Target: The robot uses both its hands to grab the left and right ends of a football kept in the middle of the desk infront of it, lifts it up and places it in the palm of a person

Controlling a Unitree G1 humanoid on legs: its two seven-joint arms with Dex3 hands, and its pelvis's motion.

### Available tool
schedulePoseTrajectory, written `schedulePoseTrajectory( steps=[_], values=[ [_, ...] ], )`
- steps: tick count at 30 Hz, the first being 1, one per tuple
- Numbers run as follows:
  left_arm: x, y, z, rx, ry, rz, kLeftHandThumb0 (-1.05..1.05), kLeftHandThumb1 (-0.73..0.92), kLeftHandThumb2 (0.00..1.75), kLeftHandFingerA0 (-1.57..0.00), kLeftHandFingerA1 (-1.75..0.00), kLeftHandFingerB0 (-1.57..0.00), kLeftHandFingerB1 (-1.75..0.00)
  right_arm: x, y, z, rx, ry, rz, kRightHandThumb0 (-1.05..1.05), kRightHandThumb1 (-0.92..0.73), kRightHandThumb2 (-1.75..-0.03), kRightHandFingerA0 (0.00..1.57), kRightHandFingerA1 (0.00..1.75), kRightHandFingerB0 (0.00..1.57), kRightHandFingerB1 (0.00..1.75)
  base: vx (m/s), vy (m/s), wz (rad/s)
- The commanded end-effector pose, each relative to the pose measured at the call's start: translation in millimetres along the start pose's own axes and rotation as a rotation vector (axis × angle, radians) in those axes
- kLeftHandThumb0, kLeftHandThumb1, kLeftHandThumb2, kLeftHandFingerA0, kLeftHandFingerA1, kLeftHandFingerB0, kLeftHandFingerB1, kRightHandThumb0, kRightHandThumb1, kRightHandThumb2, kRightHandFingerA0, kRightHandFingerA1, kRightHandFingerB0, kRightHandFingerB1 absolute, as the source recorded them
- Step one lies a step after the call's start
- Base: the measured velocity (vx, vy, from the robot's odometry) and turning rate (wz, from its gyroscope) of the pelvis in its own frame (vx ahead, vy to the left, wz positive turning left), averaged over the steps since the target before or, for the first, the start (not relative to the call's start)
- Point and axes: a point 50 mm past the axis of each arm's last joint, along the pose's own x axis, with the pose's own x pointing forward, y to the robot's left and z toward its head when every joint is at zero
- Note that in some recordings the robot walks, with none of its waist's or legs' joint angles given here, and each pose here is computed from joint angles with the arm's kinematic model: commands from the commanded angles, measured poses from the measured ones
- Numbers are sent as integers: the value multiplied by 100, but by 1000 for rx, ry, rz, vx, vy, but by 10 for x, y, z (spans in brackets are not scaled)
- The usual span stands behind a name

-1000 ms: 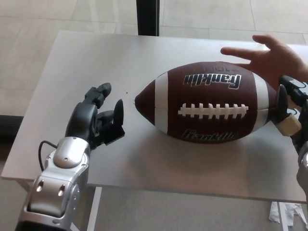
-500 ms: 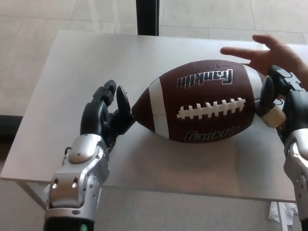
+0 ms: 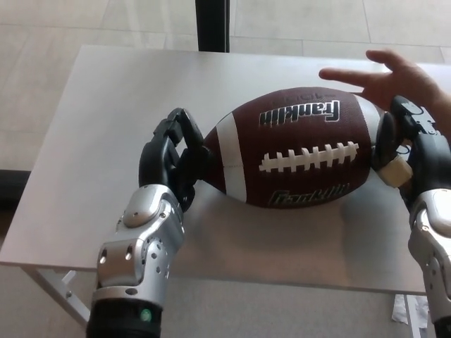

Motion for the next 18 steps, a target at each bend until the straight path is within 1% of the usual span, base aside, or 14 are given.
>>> schedulePoseTrajectory(
  steps=[1,2,3,4,7,8,9,10,13,14,15,16,17,18],
  values=[
    [-13,-366,-27,-134,-41,-23,-98,92,78,-10,-64,0,-16,16,11,-11,-3,-3,16,-99,-83,-119,29,75,13,42,0,0,0],
    [-13,-380,-24,-133,-44,-26,-98,92,78,-10,-64,0,-16,17,8,-12,-8,-2,18,-99,-83,-119,29,75,13,42,0,0,0],
    [-18,-410,-18,-128,-51,-37,-101,91,79,-9,-70,0,-16,14,8,-25,3,11,18,-91,-92,-75,28,77,19,31,0,0,0],
    [-26,-455,-1,-120,-60,-52,-92,73,116,-15,-68,-2,-14,9,17,-47,18,31,20,-90,-92,-76,29,76,20,31,0,0,0],
    [-14,-443,-14,-112,-50,-35,-94,73,115,-12,-66,-3,-13,-10,40,-70,9,37,24,-89,-92,-75,32,81,24,34,0,0,0],
    [-4,-419,-49,-111,-42,-20,-92,74,115,-14,-69,-3,-13,-14,55,-74,-1,36,28,-85,-74,-113,39,78,20,46,0,0,0],
    [-4,-413,-57,-104,-40,-18,-92,75,116,-14,-69,-3,-13,-14,68,-72,-10,34,26,-91,-92,-74,37,81,29,33,0,0,0],
    [0,-413,-57,-96,-38,-15,-98,92,81,-11,-73,0,-18,-7,82,-64,-16,30,33,-91,-92,-74,37,79,29,33,0,0,0],
    [11,-432,-42,-93,-37,-10,-99,92,74,-11,-73,0,-19,11,119,-60,1,42,51,-91,-92,-71,41,75,33,33,0,0,0],
    [15,-450,-36,-93,-41,-18,-101,91,76,-9,-73,0,-19,14,126,-65,6,50,49,-94,-78,-117,43,76,29,46,0,0,0],
    [20,-465,-27,-91,-44,-22,-93,72,115,-15,-71,-4,-13,16,130,-68,11,53,50,-86,-72,-113,42,75,29,47,0,0,0],
    [29,-475,-12,-86,-47,-21,-93,72,115,-15,-71,-4,-13,22,139,-71,19,53,54,-86,-72,-113,42,75,29,47,0,0,0],
    [35,-491,1,-84,-51,-24,-94,73,115,-17,-72,-4,-14,27,147,-73,16,52,61,-89,-92,-72,39,81,33,36,0,0,0],
    [44,-519,21,-77,-56,-28,-93,74,115,-19,-73,-5,-14,33,162,-78,6,49,76,-87,-92,-73,39,78,33,36,0,0,0]
  ],
)
